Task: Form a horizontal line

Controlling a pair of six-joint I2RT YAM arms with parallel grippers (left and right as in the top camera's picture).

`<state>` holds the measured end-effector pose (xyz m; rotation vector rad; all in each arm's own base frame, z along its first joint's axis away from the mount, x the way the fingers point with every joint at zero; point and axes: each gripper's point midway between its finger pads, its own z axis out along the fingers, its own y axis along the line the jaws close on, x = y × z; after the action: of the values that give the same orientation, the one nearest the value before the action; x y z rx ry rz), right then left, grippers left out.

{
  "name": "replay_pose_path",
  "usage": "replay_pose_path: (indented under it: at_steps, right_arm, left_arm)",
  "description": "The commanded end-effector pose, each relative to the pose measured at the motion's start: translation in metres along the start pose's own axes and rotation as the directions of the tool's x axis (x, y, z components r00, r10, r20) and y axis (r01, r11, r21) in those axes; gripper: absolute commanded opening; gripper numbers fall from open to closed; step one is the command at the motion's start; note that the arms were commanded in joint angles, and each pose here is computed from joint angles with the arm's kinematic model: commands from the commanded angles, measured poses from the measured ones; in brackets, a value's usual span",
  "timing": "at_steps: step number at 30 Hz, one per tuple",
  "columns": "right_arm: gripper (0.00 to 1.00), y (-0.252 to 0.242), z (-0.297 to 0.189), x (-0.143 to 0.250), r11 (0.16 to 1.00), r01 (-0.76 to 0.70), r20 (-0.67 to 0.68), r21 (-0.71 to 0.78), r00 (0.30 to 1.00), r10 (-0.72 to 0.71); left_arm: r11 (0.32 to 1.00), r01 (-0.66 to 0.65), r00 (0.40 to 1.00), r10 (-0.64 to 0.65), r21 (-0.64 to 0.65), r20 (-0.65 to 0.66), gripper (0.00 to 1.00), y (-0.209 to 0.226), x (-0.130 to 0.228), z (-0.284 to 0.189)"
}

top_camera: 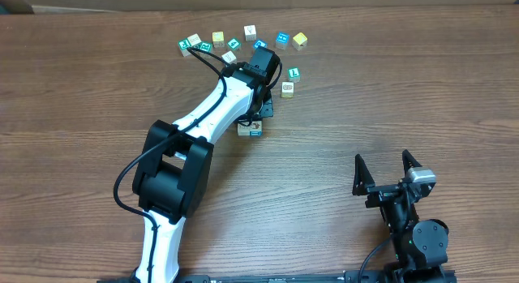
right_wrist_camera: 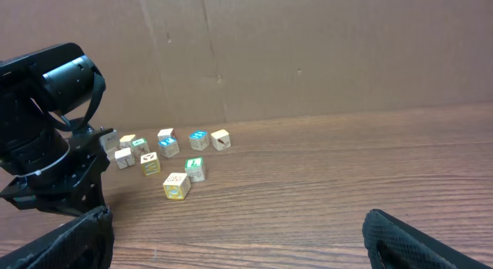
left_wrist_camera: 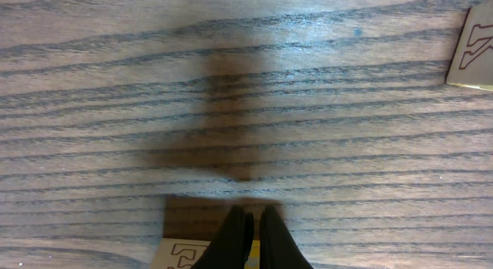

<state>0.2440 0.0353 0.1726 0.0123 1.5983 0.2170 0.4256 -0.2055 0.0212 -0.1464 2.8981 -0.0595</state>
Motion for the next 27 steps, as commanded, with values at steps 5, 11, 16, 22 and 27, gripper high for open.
replay_pose_path:
  at_steps: [5,11,16,22,27]
  right_arm:
    - [1.0,-0.001,0.0,0.001,1.0,0.0,0.006,0.002,1.0,0.0]
    - [1.0,-0.001,0.0,0.001,1.0,0.0,0.006,0.002,1.0,0.0]
    - [1.0,-0.001,0.0,0.001,1.0,0.0,0.006,0.002,1.0,0.0]
    - [1.0,-0.001,0.0,0.001,1.0,0.0,0.006,0.002,1.0,0.0]
    - [1.0,-0.001,0.0,0.001,1.0,0.0,0.006,0.002,1.0,0.0]
  left_arm:
    - [1.0,-0.018,1.0,0.018,0.012,0.001,0.04,-0.006,-0.003,-0.001]
    - [1.0,-0.017,1.0,0.017,0.011,-0.001,0.04,-0.005,-0.002,-0.001]
    - [1.0,-0.015,1.0,0.015,0.016,0.016,0.04,-0.006,-0.007,-0.001]
    - [0.997,0.011,0.993,-0.02,0.072,0.12,0.04,-0.005,-0.061,-0.042]
    - [0.984,-0.086,0.976,0.052,0.156,0.213,0.07,-0.008,-0.107,-0.122]
